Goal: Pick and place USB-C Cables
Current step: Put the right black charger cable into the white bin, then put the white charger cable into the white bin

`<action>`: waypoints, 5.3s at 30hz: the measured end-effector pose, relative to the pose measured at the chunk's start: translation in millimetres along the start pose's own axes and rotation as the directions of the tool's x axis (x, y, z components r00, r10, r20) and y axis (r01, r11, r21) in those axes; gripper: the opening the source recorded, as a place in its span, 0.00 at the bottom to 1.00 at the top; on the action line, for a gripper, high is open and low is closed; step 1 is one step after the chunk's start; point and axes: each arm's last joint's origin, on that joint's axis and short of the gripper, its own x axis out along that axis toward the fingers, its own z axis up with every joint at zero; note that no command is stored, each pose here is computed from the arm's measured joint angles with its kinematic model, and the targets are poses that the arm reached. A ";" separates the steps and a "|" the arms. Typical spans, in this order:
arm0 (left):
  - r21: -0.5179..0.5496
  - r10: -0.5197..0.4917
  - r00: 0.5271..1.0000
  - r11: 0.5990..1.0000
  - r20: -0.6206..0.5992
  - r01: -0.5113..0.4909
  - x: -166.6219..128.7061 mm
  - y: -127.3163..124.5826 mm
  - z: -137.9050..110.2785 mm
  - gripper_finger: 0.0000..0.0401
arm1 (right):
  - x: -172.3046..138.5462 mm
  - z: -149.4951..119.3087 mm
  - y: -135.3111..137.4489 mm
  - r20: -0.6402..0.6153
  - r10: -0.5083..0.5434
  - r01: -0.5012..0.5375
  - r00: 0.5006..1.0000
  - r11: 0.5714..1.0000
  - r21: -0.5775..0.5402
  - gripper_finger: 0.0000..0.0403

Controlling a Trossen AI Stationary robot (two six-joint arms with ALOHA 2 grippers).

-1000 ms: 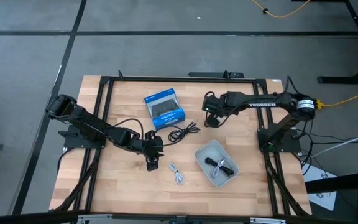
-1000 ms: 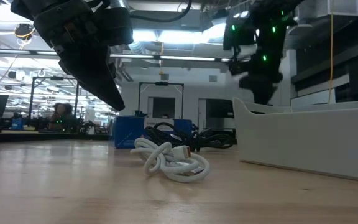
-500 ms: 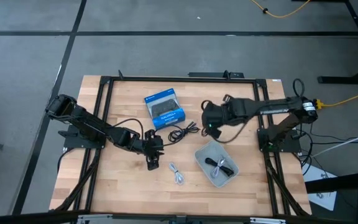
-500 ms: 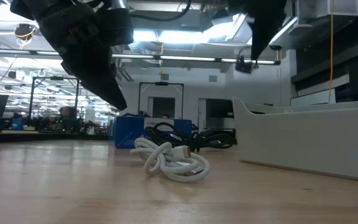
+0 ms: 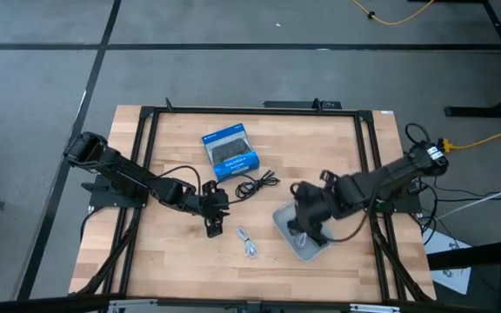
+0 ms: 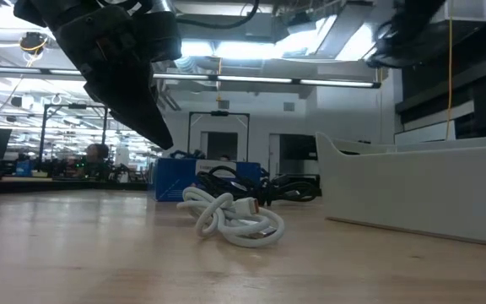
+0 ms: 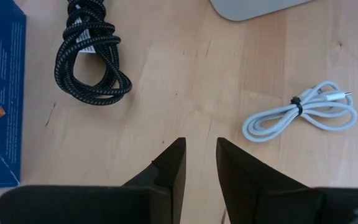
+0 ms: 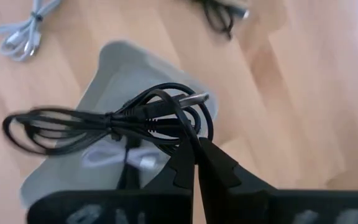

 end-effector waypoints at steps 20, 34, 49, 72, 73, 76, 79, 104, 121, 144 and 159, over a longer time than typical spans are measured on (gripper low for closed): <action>-0.006 -0.010 1.000 1.000 0.014 0.010 0.0 -0.9 1.5 0.20 | -6.6 -20.3 8.2 -0.020 -0.043 0.043 0.999 0.999 0.012 0.11; -0.007 -0.011 1.000 1.000 0.014 0.011 0.0 -0.9 1.5 0.20 | -6.5 -20.0 8.1 -0.013 -0.047 0.047 0.999 0.999 -0.007 0.11; -0.121 -0.081 0.984 0.987 0.159 0.101 -1.4 -8.1 15.8 0.20 | -12.5 -4.3 -4.0 0.491 -0.409 0.448 0.769 0.893 0.044 0.11; 0.346 -0.150 0.985 0.923 -0.084 0.170 28.1 -61.4 95.1 0.19 | 14.2 45.8 -121.1 0.149 -0.703 0.670 0.695 0.709 0.219 0.11; 0.358 -0.118 0.985 0.921 -0.127 0.156 28.9 -63.1 98.1 0.19 | 12.0 46.6 -129.9 0.134 -0.712 0.676 0.690 0.699 0.232 0.11; 0.373 -0.060 0.975 0.917 -0.216 0.139 32.5 -67.7 105.1 0.19 | 5.1 46.9 -156.1 0.082 -0.730 0.684 0.679 0.669 0.290 0.11; 0.374 -0.058 0.964 0.914 -0.259 0.155 40.3 -71.3 106.1 0.19 | 0.2 44.9 -180.4 0.005 -0.697 0.643 0.717 0.664 0.381 0.11; 0.498 -0.136 0.901 0.795 -0.411 0.347 63.4 -77.4 87.0 0.19 | -71.3 -24.2 -206.5 0.116 -0.227 0.190 0.967 0.945 0.264 0.11; 0.616 -0.054 0.925 0.731 -0.376 0.293 68.8 -79.0 83.3 0.19 | -94.2 -117.9 -214.8 0.379 0.003 -0.187 0.925 0.873 0.451 0.11; 0.684 -0.013 0.893 0.638 -0.450 0.354 88.7 -90.8 57.0 0.19 | -32.5 -108.4 -183.2 0.582 0.488 -0.582 0.650 0.812 -0.031 0.11; 0.678 0.040 0.870 0.645 -0.491 0.353 111.9 -83.8 43.9 0.19 | -31.2 -109.8 -183.5 0.567 0.485 -0.577 0.665 0.816 -0.022 0.11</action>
